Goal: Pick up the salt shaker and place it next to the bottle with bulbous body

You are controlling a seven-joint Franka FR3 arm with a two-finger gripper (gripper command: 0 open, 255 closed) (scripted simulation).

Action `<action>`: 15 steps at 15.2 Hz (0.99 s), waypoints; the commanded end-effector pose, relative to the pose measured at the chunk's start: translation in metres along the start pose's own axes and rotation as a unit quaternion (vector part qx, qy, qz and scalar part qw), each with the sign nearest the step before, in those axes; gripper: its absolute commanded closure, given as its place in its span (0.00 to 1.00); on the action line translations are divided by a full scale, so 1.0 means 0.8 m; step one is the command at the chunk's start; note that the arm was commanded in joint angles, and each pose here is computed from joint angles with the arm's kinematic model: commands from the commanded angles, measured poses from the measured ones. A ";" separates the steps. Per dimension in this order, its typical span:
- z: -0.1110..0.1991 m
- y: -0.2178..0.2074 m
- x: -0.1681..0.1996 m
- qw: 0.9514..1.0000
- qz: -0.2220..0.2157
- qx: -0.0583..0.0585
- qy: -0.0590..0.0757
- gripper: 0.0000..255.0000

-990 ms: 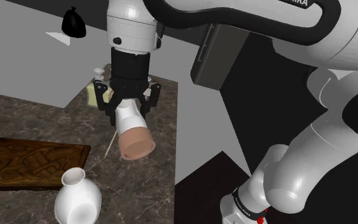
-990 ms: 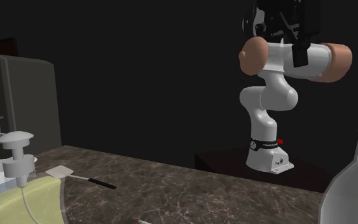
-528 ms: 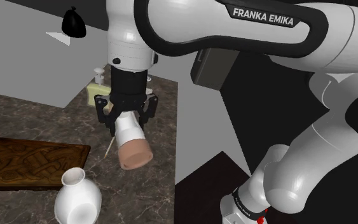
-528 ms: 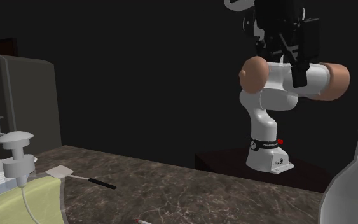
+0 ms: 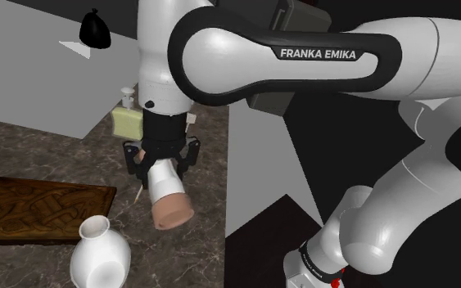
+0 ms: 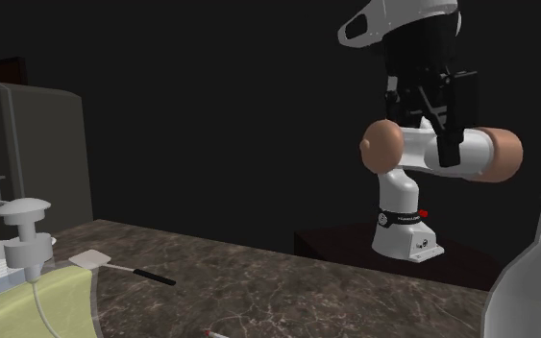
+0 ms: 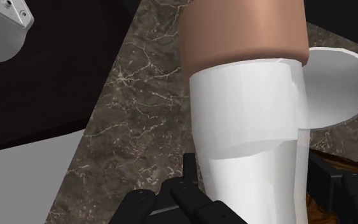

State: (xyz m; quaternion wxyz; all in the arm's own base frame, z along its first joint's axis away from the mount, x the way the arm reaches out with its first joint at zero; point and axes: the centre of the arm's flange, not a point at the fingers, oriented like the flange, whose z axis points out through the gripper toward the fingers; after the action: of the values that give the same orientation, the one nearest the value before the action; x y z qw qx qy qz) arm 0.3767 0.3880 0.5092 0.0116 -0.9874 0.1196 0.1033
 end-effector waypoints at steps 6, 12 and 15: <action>0.046 -0.001 0.010 1.000 0.000 0.000 0.000 1.00; 0.085 -0.001 0.018 1.000 0.000 0.000 0.000 1.00; 0.104 -0.001 0.022 1.000 0.000 0.000 0.000 1.00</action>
State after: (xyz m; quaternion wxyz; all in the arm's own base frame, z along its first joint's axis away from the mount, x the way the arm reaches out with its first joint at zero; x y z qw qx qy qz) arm 0.3765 0.3892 0.4296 0.0116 -0.9874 0.1196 0.1032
